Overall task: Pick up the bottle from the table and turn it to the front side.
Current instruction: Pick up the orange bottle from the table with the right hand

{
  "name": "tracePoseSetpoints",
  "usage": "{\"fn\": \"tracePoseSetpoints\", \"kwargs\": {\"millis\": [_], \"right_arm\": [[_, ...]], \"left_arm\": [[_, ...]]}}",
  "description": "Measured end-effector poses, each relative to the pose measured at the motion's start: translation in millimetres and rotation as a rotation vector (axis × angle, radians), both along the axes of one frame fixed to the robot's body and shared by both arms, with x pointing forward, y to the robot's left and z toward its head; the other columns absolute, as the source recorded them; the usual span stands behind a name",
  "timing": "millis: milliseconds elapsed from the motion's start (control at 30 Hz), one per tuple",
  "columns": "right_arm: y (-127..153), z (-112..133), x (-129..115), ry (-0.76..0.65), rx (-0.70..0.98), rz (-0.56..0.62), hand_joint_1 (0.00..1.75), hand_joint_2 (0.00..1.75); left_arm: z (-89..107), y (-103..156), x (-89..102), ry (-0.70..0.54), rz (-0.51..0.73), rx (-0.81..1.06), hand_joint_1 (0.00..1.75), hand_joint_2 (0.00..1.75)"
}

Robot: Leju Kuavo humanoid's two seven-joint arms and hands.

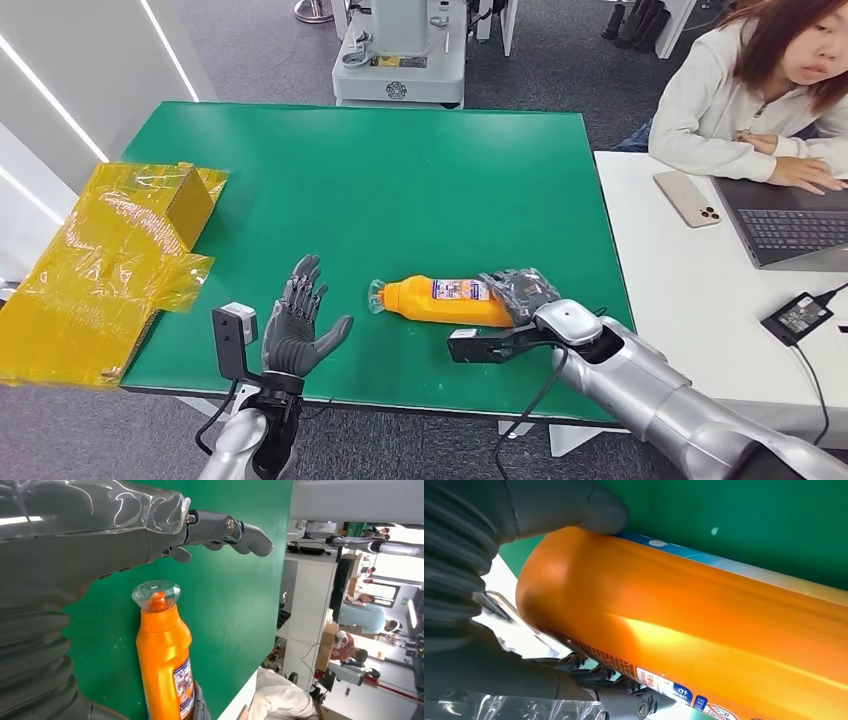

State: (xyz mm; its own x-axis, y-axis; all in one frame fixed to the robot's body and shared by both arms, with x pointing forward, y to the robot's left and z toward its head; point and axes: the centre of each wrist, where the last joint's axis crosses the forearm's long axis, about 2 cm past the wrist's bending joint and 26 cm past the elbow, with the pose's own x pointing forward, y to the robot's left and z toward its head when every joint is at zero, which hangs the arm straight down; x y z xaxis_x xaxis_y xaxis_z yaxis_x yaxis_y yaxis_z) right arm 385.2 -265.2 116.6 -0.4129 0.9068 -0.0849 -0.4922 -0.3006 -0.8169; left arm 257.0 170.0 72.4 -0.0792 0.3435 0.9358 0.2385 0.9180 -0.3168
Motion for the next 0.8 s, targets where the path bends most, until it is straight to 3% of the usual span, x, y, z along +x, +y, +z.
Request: {"fn": "tracePoseSetpoints", "kwargs": {"millis": [233, 467, 733, 800], "right_arm": [[-4, -3, -6, 0.005, 0.023, 0.012, 1.75, 1.75], [4, -26, -42, -0.055, 0.437, 0.039, 1.75, 1.75], [6, -27, -46, -0.068, 0.48, 0.043, 1.75, 1.75], [25, -26, -58, -0.111, 0.602, 0.062, 1.75, 1.75]], "left_arm": [[-0.4, 0, -0.7, 0.001, -0.002, -0.001, 0.0, 1.75], [-3.9, 2, -6.8, 0.001, 0.013, 0.006, 0.0, 1.75], [-4.3, 3, -7.0, 0.003, 0.017, 0.007, 0.0, 1.75], [-4.0, 7, -3.9, -0.002, 0.049, 0.013, 0.0, 1.75]]}}
